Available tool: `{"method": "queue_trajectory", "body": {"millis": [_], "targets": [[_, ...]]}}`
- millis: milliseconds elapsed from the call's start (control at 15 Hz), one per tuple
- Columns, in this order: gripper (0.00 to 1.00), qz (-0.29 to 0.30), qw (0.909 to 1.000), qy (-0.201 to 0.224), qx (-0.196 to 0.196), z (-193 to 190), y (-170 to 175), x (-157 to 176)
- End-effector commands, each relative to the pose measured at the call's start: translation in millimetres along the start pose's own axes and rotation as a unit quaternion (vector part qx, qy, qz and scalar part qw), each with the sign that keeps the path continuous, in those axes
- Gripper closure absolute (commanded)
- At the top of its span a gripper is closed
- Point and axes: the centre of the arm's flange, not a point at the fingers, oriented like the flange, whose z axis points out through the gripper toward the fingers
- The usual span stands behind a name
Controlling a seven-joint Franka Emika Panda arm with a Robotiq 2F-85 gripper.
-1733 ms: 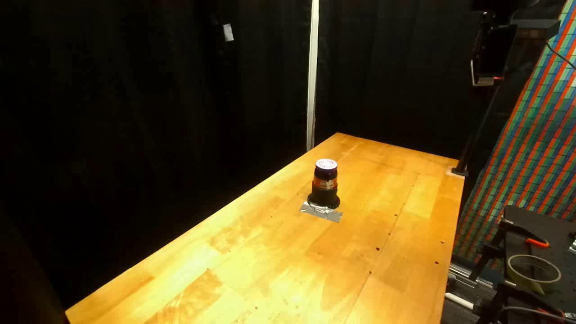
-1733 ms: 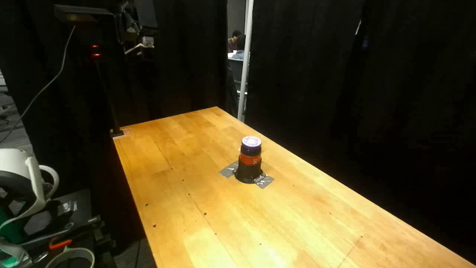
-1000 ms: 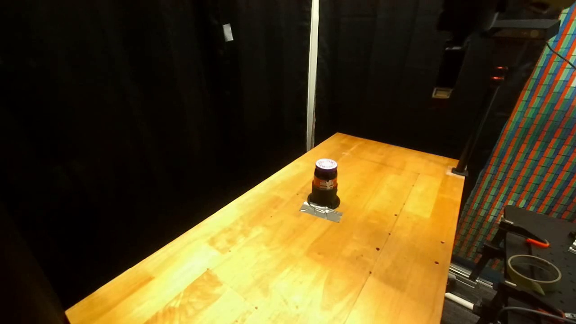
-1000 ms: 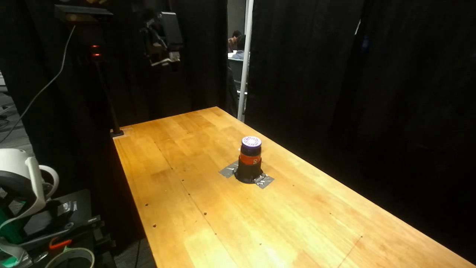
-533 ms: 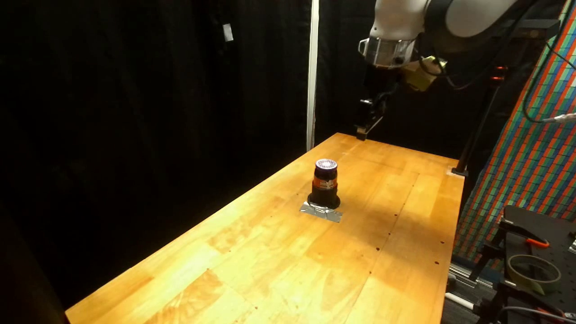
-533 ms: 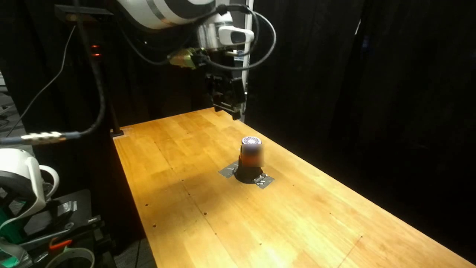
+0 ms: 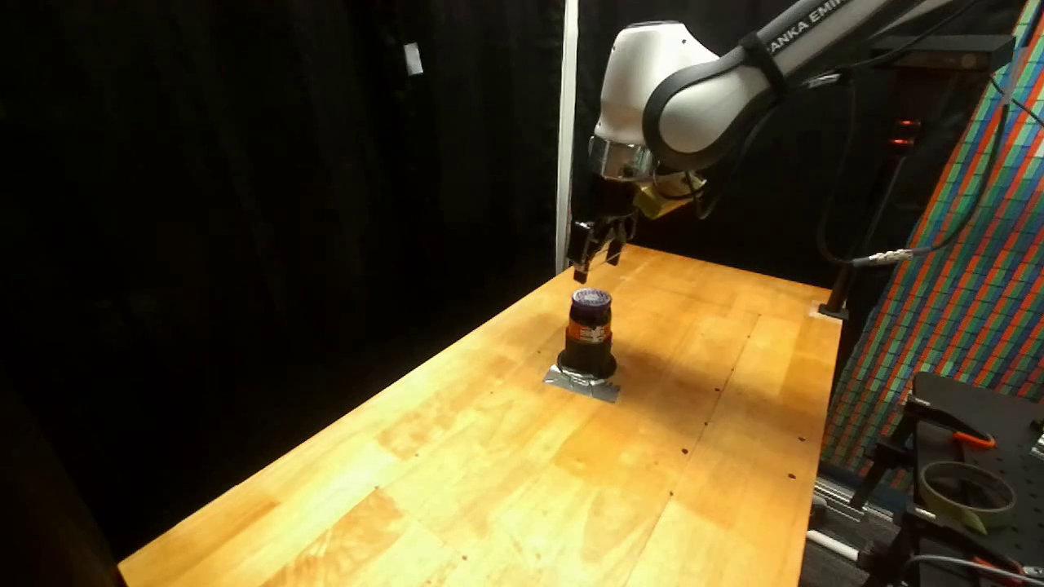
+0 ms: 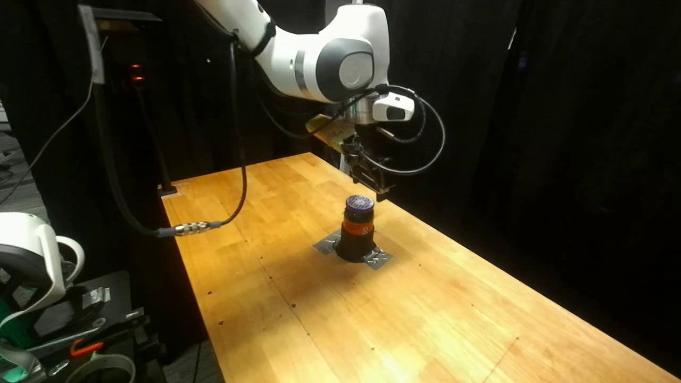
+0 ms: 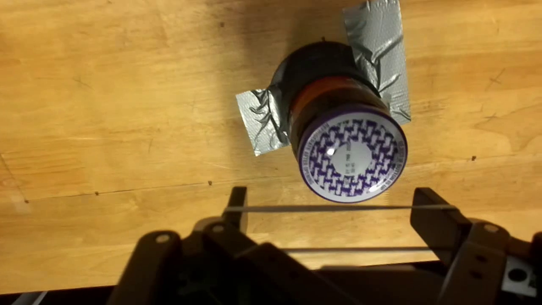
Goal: Put the rubber bung around the neck of the brown bottle
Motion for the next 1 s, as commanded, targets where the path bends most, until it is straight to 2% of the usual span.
{"method": "queue_trajectory", "body": {"millis": [0, 400, 533, 933], "targets": [[0.0, -0.002, 0.9996, 0.009, 0.028, 12, -20, 38], [0.0, -0.01, 0.9996, -0.006, 0.027, 38, -44, 40], [0.0, -0.02, 0.9997, -0.005, 0.011, 41, -43, 41], [0.0, -0.054, 0.9975, -0.04, -0.021, 50, -35, 33]]}}
